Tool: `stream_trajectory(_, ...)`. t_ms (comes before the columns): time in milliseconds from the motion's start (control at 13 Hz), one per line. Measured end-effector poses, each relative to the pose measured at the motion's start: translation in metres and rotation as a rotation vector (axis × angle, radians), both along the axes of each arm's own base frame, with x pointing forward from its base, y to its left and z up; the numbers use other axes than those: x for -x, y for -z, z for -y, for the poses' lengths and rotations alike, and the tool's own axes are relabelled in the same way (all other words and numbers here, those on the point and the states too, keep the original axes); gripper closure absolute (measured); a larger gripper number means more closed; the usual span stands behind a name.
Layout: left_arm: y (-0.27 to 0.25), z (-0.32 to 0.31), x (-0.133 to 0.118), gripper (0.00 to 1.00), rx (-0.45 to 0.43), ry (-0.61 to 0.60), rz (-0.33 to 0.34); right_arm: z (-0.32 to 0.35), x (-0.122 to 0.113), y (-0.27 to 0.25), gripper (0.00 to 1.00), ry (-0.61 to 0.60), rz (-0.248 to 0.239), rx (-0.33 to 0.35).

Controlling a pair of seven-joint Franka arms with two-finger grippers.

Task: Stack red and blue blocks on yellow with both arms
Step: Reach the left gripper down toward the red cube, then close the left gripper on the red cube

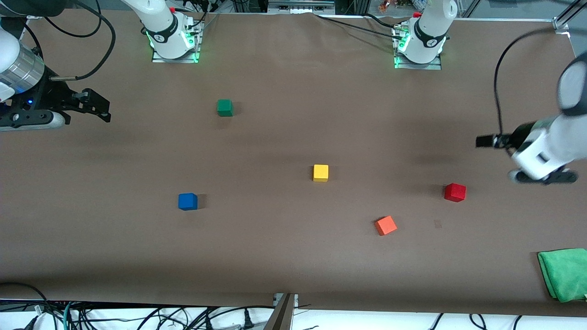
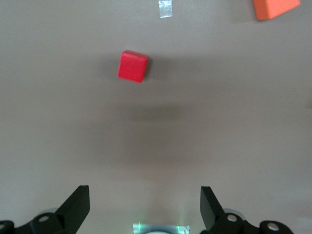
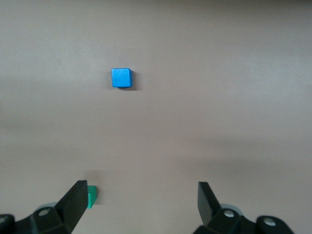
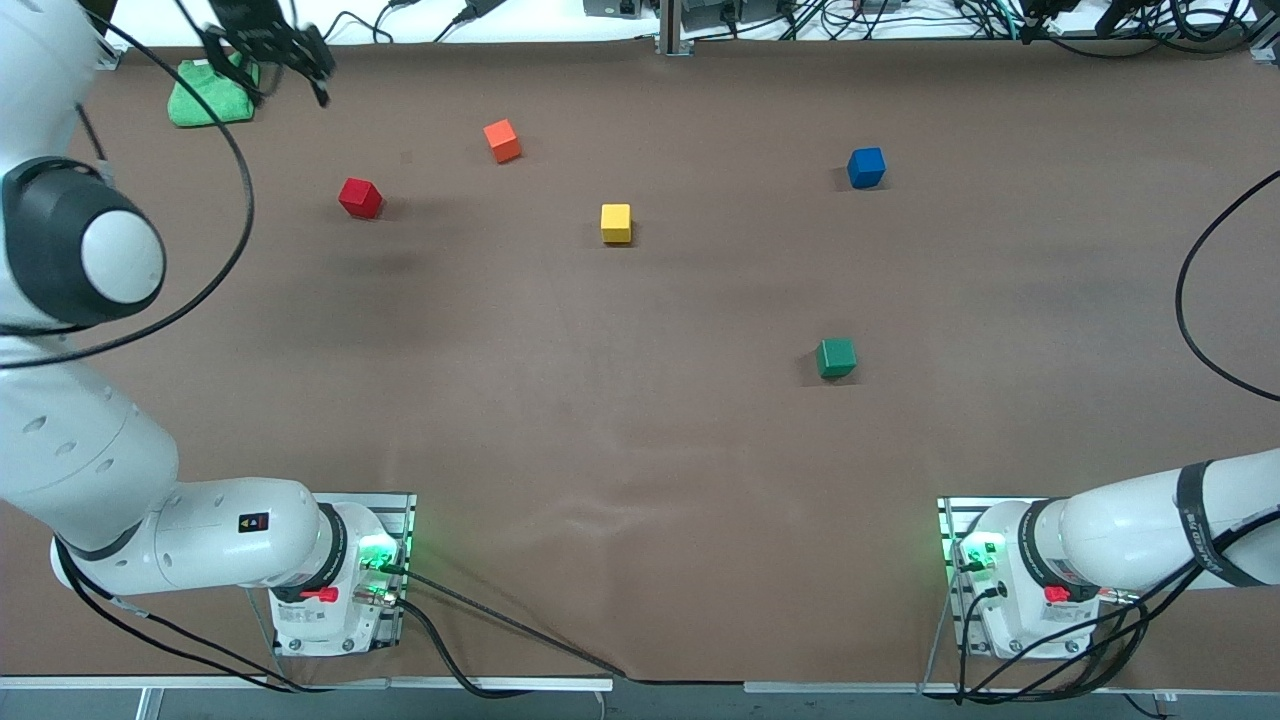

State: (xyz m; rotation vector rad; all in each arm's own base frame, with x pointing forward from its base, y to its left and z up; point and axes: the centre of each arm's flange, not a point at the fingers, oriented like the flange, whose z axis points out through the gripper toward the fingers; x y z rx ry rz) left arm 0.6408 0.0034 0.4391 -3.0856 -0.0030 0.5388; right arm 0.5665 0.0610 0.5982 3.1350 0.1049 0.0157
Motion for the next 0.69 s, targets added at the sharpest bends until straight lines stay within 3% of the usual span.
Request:
stream_trajectory(231,0.095,0.004,-0.008,0.00,0.022,0.037,0.031,0.000,0.000,0.000,0.00,0.000,0.000,0.000)
stream_trajectory(692,0.197,-0.007,0.023,0.00,0.024,0.145,0.185,0.000,0.000,-0.001,0.00,0.000,0.002,0.000)
